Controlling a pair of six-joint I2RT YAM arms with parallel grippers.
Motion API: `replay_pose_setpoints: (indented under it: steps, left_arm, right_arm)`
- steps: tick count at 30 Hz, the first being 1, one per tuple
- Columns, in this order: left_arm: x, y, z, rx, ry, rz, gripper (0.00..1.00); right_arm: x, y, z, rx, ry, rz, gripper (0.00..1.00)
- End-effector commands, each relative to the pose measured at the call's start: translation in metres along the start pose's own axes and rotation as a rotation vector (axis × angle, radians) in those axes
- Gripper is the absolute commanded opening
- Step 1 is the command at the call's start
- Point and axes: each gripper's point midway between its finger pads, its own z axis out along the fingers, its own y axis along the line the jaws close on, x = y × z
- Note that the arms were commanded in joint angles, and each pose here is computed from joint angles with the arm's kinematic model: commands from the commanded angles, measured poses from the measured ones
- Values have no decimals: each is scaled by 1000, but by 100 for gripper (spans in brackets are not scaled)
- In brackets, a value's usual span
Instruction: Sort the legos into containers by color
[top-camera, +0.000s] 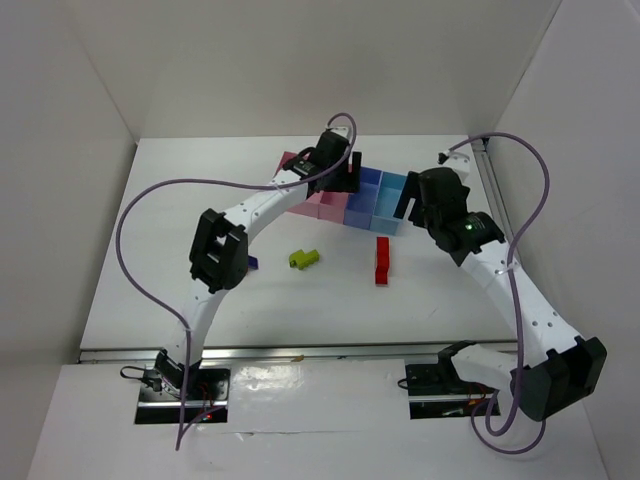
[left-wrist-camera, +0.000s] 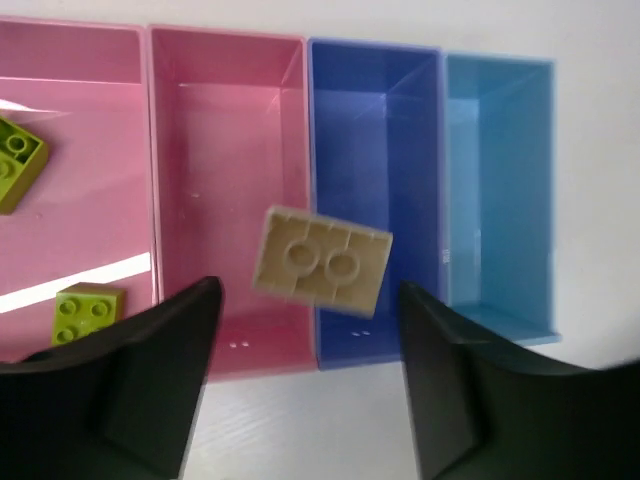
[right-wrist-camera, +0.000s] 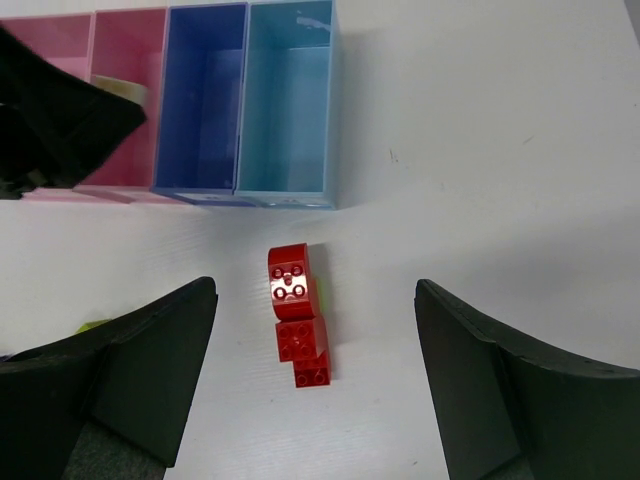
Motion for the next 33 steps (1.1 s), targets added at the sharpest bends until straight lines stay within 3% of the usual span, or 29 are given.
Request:
replay_pose_setpoints:
  steps: [1, 5, 10, 11, 14, 23, 30, 33]
  left_arm:
    - [-12, -6, 1, -5, -14, -1, 87]
    - [-10, -4, -7, -11, -2, -10, 91]
    - [-34, -4, -66, 6, -87, -20, 85]
    - [-16, 4, -67, -9, -54, -16, 84]
    - [-20, 7, -94, -6, -89, -30, 84]
    - [5, 29, -124, -54, -63, -14, 81]
    - [55, 65, -144, -128, 43, -8, 81]
    - [82, 88, -159, -155, 110, -109, 79]
  right_arm:
    - [-2, -13, -10, 26, -16, 27, 87]
    - [1, -14, -10, 31, -6, 23, 87]
    - [4, -10, -6, 13, 3, 23, 87]
    - [9, -9, -5, 7, 16, 19, 87]
    - [9, -5, 3, -11, 17, 28, 87]
    - [21, 9, 16, -58, 78, 6, 87]
    - [66, 77, 11, -261, 185, -145, 86]
    - [100, 111, 11, -352, 266, -237, 86]
